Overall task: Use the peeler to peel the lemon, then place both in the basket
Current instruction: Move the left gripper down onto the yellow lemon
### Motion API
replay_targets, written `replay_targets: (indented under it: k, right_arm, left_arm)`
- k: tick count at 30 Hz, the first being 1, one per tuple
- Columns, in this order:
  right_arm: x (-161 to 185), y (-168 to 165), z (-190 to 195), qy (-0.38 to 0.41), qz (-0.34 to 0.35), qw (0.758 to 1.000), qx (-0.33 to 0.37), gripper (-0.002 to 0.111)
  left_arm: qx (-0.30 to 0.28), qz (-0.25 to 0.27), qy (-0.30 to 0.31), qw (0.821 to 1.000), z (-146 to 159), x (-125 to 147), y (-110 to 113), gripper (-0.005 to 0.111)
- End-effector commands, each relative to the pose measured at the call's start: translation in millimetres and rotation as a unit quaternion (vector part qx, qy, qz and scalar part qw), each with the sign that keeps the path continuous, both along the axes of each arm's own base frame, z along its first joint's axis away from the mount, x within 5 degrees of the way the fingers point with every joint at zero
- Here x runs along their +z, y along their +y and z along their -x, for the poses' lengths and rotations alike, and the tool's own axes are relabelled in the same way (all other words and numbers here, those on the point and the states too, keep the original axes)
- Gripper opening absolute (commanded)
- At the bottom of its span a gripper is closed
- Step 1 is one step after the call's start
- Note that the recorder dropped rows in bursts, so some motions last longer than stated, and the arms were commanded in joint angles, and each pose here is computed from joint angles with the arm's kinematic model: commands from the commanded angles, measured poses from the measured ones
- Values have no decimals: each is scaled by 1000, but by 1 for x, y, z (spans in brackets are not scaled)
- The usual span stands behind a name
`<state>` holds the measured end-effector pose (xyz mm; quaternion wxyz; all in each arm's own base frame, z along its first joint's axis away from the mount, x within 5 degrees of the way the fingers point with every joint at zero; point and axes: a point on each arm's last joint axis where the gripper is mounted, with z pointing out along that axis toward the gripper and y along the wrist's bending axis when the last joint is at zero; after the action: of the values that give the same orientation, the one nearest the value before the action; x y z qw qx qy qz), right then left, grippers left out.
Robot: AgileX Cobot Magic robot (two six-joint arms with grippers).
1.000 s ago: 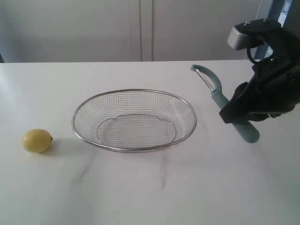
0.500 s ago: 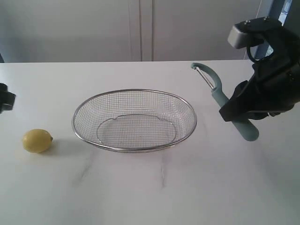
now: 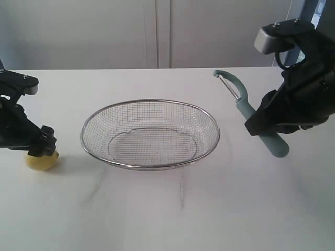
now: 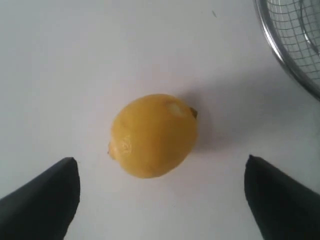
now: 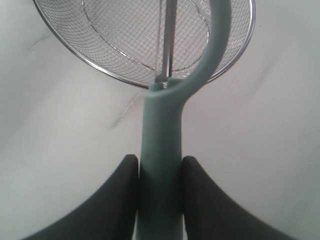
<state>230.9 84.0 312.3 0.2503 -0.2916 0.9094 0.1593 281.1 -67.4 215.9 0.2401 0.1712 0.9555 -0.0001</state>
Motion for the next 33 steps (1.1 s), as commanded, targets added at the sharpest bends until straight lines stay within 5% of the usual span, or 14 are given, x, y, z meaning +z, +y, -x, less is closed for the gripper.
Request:
replay_targets:
  k: [1,14,22,29,33]
  right_arm:
    - [2,-2,0,-6,-6,1000,-6,0]
    - [2,-2,-1,-8,-5,1000,-7,0]
    - [2,-2,-1,-8,-5,1000,-7,0]
    - [2,-2,-1,-8,-5,1000,-7,0]
    - [3,-2,-1,-11,-6,1000,-8,0]
  left_arm:
    - [-10,1,-9,1000,-5,-4,-3,90]
    - [-51,-48,-16,997,-18,-25,-2,90]
    - [-162,-121,-11,979,-19,-30,0,90]
    - [-187,-127,-7,974,-17,-30,-2,90]
    - [-269,-161,4,950,-12,-31,-12,90]
